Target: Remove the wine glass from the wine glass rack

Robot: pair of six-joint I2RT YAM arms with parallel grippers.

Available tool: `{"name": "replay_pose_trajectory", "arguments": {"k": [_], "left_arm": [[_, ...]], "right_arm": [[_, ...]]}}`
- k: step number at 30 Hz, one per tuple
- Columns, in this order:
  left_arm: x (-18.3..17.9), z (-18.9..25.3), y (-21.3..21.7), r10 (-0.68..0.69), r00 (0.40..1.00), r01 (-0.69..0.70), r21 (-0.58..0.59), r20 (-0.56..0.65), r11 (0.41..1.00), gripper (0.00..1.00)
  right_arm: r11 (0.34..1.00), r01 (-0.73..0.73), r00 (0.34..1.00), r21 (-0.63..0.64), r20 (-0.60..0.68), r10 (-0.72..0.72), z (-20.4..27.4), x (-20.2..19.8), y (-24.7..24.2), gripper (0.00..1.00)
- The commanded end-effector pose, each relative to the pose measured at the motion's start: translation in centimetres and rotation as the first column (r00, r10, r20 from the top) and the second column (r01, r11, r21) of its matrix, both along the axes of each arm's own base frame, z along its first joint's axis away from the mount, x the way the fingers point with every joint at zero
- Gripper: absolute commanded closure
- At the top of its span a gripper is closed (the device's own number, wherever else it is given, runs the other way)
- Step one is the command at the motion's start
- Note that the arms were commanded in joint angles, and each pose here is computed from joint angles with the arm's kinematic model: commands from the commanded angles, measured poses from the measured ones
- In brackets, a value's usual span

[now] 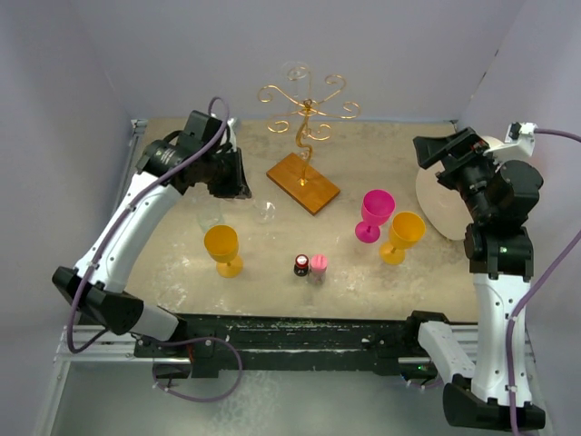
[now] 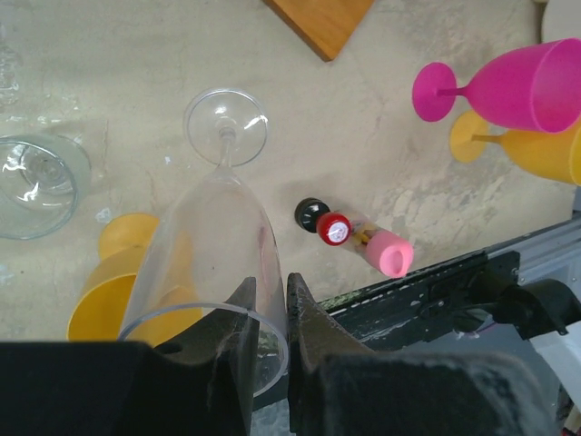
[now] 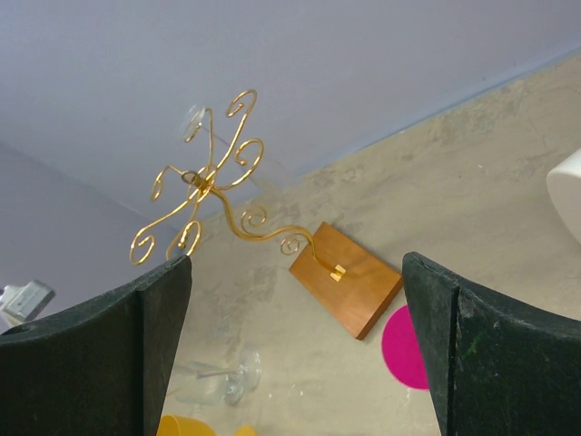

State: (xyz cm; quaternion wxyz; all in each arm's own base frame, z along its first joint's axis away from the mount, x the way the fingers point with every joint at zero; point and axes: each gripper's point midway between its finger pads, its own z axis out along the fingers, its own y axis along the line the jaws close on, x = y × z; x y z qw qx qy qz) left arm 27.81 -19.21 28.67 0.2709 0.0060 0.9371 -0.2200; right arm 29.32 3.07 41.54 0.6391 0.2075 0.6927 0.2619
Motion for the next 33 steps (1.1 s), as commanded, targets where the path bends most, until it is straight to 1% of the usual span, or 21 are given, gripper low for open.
{"name": "replay_pose_trajectory", "arguments": {"k": [1, 6, 13, 19, 24, 30, 33], "left_arm": [[1.1, -0.5, 0.6, -0.042, 0.999, 0.042, 0.088, 0.001, 0.995, 1.00], [1.6, -2.9, 0.9, -0.062, 0.995, 0.074, 0.164, -0.078, 0.984, 1.00], [1.9, -5.5, 1.5, -0.064, 0.988, 0.095, 0.232, -0.138, 0.968, 1.00], [1.8, -7.8, 1.6, -0.062, 0.980, 0.110, 0.256, -0.188, 0.960, 0.99], [1.7, -9.3, 2.2, -0.045, 0.977, 0.104, 0.283, -0.209, 0.953, 0.96], [1.7, -10.1, 2.4, -0.039, 0.977, 0.098, 0.283, -0.209, 0.954, 0.87], [1.6, -10.4, 2.4, -0.039, 0.976, 0.097, 0.270, -0.213, 0.958, 0.87]], "right_arm": [[0.998, 0.016, 0.998, -0.058, 0.065, -0.012, 1.8, -0.6, -0.2, 0.00], [0.997, 0.002, 0.998, -0.079, 0.056, 0.003, 1.4, -0.5, 0.1, 0.00], [0.995, -0.040, 0.999, -0.087, 0.026, 0.042, 0.3, 0.3, 0.7, 0.00], [0.994, -0.057, 0.998, -0.088, 0.024, 0.060, 0.0, 0.5, 1.1, 0.00], [0.993, -0.063, 0.998, -0.097, 0.017, 0.065, -0.4, 0.5, 1.2, 0.00], [0.991, -0.084, 0.996, -0.100, 0.013, 0.086, -0.5, 0.6, 1.8, 0.00], [0.990, -0.091, 0.996, -0.104, 0.010, 0.093, -0.4, 0.7, 1.9, 0.00]]}}
